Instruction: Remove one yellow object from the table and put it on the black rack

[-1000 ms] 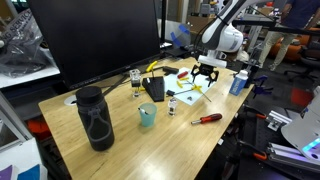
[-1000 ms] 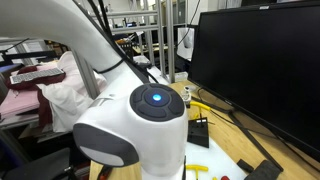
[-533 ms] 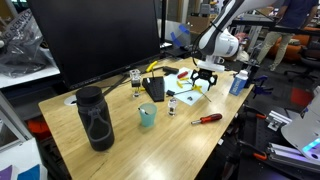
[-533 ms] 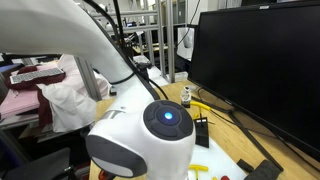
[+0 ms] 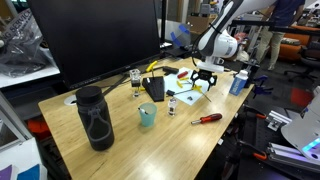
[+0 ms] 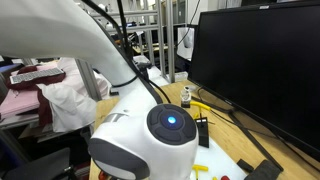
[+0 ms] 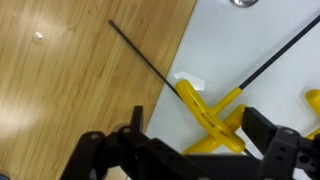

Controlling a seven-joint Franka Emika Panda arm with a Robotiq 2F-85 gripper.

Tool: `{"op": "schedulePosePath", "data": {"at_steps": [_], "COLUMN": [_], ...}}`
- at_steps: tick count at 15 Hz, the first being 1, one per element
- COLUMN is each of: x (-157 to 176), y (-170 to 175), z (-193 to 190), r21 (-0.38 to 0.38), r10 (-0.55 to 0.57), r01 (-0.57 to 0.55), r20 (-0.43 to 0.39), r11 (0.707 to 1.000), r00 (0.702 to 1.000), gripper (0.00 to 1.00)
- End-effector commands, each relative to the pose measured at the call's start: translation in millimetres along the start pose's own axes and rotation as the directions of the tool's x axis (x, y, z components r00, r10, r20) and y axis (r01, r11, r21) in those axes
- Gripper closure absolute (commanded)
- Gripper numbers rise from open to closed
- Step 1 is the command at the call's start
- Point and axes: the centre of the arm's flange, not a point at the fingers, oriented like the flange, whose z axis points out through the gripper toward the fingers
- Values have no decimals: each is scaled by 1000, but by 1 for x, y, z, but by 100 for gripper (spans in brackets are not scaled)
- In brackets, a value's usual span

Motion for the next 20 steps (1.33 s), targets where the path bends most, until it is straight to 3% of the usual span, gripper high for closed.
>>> {"op": "schedulePosePath", "data": {"at_steps": [1, 3, 5, 7, 11, 12, 15, 17, 18, 20], "x": [6, 8, 9, 10, 13, 13, 14, 14, 13, 13], "y": [3, 6, 5, 4, 2, 2, 1, 0, -2, -6], "z": [2, 4, 1, -1, 1, 3, 6, 6, 6, 4], "r21": [3, 1, 14, 23, 23, 17, 13, 12, 14, 23], "r10": [4, 11, 14, 18, 25, 24, 23, 17, 14, 9], "r01": [-4, -11, -14, -18, -25, -24, -23, -18, -14, -9], "r20": [12, 11, 9, 7, 9, 11, 16, 20, 19, 19], "r11": [1000, 1000, 1000, 1000, 999, 1000, 1000, 1000, 1000, 1000], "r00": [1000, 1000, 1000, 1000, 1000, 1000, 1000, 1000, 1000, 1000], "gripper": [4, 16, 39, 54, 60, 55, 54, 79, 80, 92]}}
